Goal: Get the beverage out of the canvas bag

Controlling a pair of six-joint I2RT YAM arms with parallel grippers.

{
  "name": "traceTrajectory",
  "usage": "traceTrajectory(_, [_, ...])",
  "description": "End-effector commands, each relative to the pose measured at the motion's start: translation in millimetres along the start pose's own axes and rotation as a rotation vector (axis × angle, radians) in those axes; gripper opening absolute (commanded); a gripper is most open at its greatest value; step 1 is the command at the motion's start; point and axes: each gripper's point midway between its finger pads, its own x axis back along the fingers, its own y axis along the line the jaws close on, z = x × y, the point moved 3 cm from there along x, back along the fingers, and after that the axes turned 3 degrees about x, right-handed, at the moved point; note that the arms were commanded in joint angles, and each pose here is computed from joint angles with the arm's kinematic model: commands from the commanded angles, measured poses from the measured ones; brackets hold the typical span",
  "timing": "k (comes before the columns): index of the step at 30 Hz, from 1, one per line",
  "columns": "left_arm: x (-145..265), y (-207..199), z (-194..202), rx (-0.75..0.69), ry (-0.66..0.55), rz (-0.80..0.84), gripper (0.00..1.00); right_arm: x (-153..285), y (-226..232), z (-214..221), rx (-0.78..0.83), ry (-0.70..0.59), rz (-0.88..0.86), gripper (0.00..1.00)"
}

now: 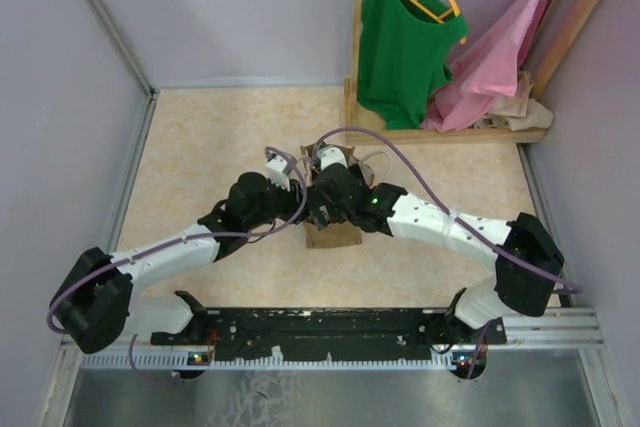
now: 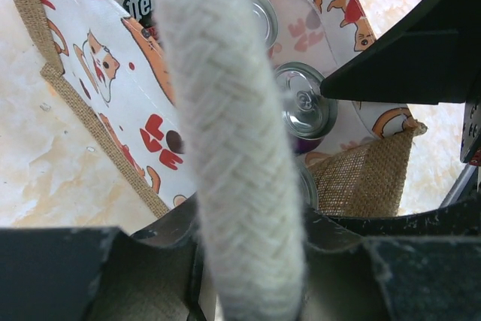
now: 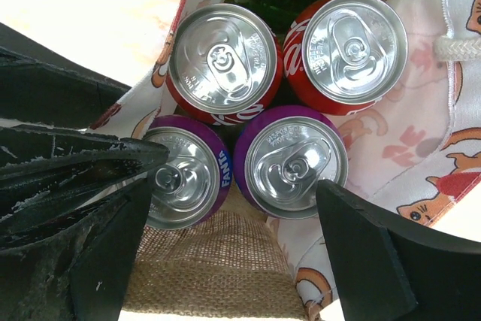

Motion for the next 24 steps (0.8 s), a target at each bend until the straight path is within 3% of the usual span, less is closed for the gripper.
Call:
traceTrajectory(1, [2.6, -10.0, 23.2, 0.012, 0.1, 0.028, 0.34, 0.5, -10.6, 60.6, 0.126, 0.214, 0.058, 0.9])
traceTrajectory(9, [6.5, -1.3, 14.3, -0.015, 0.063, -0.04, 0.26, 4.8, -19.2, 24.7, 0.074, 0.092, 0.152, 0.77])
traceTrajectory(12, [8.0, 2.7, 12.3, -0.024, 0.049, -0.066, 0.21, 8.9, -21.2, 14.4, 0.066, 0.063, 0.166, 0.68])
traceTrajectory(17, [8.0, 5.1, 9.0, -0.028, 0.038, -0.088, 0.2, 13.7, -9.5, 9.7, 0.084, 0.079, 0.079, 0.51])
traceTrajectory(20, [6.8, 4.7, 7.7, -0.031, 0.037, -0.087, 0.21, 16.9, 1.8, 14.7, 0.105, 0.119, -0.012, 0.51])
traceTrajectory(24, [5.3, 4.8, 6.5, -0.036, 0.036, -0.088, 0.21, 25.7, 19.1, 19.4, 0.128, 0.156, -0.157, 0.59])
